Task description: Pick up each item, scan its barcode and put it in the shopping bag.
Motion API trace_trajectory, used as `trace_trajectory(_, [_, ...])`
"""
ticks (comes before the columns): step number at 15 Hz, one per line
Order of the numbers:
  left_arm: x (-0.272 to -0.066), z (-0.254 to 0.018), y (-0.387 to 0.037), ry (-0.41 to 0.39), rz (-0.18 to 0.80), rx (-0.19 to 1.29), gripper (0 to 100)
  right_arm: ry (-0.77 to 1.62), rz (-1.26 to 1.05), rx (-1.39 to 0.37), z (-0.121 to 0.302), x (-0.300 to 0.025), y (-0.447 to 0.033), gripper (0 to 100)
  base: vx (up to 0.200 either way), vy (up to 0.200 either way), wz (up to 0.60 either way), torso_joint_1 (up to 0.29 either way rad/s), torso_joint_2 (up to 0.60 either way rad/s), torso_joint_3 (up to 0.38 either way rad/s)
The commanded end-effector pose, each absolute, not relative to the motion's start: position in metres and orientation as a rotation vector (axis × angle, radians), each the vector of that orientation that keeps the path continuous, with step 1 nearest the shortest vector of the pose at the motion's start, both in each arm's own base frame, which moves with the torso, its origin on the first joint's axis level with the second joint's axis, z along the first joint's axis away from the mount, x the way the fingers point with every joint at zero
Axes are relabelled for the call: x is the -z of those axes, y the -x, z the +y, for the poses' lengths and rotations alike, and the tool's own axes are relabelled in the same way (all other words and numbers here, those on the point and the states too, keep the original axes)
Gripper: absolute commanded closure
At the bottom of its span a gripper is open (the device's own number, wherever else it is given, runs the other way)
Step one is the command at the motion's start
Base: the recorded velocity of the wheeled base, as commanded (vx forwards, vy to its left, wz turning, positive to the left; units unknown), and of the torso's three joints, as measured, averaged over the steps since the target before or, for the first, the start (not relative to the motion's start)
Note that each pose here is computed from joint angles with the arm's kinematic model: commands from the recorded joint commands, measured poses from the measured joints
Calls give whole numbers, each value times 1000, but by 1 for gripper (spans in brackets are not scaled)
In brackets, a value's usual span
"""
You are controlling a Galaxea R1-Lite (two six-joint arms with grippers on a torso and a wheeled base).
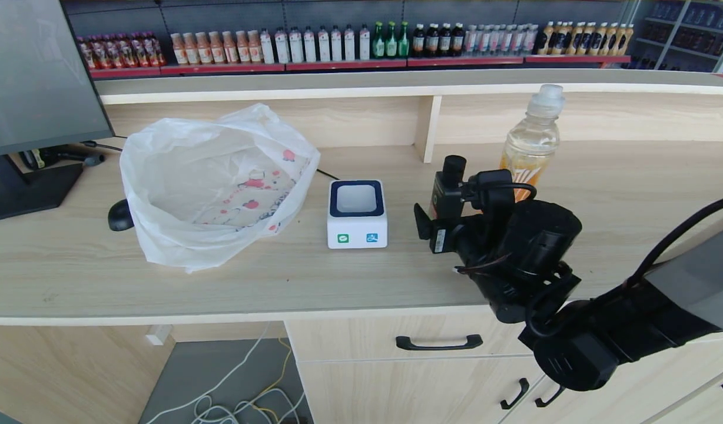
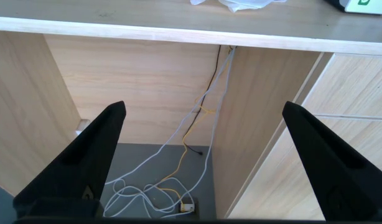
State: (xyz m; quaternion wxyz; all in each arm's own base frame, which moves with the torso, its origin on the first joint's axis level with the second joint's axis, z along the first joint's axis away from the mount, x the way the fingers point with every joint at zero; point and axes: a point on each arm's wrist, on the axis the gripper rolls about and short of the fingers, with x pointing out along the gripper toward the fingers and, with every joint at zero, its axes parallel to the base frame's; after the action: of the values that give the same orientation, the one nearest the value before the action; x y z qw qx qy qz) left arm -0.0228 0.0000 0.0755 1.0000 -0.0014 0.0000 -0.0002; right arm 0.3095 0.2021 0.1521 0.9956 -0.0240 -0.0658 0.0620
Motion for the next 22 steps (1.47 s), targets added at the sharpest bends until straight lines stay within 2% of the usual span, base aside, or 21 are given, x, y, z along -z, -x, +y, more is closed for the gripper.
trace_trajectory(1, [-75,0,23,3,0,2,0,47,-133,-125,204,-151,-312,0,0,0,0,0,0,0])
trace_trajectory(7, [-75,0,23,3,0,2,0,52,-128,-123,212,-139,-330,0,0,0,0,0,0,0])
trace_trajectory(22, [-75,0,23,3,0,2,0,47,-162,-140,193,-146,-346,0,0,0,0,0,0,0])
